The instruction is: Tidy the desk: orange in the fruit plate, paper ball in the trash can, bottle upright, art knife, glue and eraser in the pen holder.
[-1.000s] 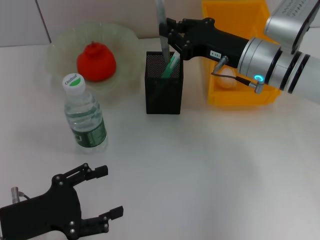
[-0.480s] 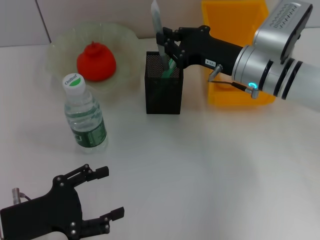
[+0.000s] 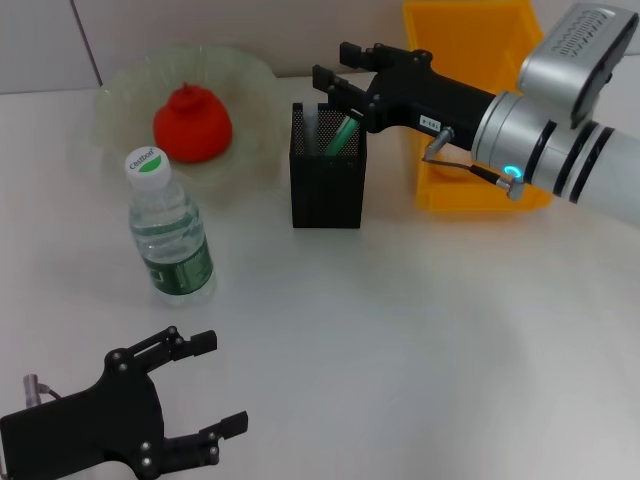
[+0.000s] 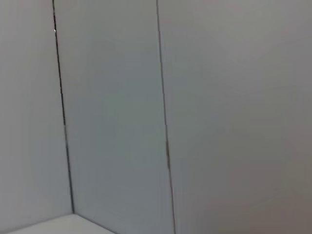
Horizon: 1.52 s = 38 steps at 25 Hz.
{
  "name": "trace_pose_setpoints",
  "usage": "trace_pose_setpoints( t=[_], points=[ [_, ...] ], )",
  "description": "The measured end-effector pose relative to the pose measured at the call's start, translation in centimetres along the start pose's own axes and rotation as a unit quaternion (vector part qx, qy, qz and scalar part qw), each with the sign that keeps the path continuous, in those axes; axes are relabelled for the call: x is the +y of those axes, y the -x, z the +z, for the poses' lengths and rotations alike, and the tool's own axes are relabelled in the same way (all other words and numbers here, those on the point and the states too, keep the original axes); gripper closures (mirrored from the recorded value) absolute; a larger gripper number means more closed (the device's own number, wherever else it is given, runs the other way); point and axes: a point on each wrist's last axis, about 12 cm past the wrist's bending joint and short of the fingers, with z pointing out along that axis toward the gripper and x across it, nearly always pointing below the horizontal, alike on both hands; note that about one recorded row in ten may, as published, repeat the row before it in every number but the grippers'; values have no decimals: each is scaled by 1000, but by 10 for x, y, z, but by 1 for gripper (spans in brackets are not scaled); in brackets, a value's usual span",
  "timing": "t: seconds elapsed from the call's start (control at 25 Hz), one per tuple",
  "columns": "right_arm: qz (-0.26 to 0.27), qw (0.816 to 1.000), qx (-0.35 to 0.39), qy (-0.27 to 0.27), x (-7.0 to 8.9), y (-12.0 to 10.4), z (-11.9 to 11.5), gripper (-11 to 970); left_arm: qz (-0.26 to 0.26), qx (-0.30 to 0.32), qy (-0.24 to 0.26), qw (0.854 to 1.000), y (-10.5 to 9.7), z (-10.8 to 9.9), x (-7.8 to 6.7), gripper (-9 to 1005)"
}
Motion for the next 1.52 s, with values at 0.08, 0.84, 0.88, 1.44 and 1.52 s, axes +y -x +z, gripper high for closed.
trace_pose_setpoints(
  t=[0.08, 0.84, 0.88, 1.44, 1.52],
  points=[
    [3, 1000, -9, 6, 1, 1, -3, 624, 0, 0, 0, 1000, 0, 0, 0, 137],
    [27, 987, 17, 159, 44, -30, -146, 123, 1, 4, 10, 1000, 2, 1, 8, 137],
    [30, 986, 21, 164, 48, -36, -147, 122, 2, 5, 11, 1000, 2, 2, 9, 137],
    [42, 983, 33, 174, 59, -53, -147, 122, -1, 8, 12, 1000, 4, 5, 13, 137],
    [41, 983, 32, 175, 59, -52, -145, 122, -1, 8, 12, 1000, 4, 5, 13, 137]
  ],
)
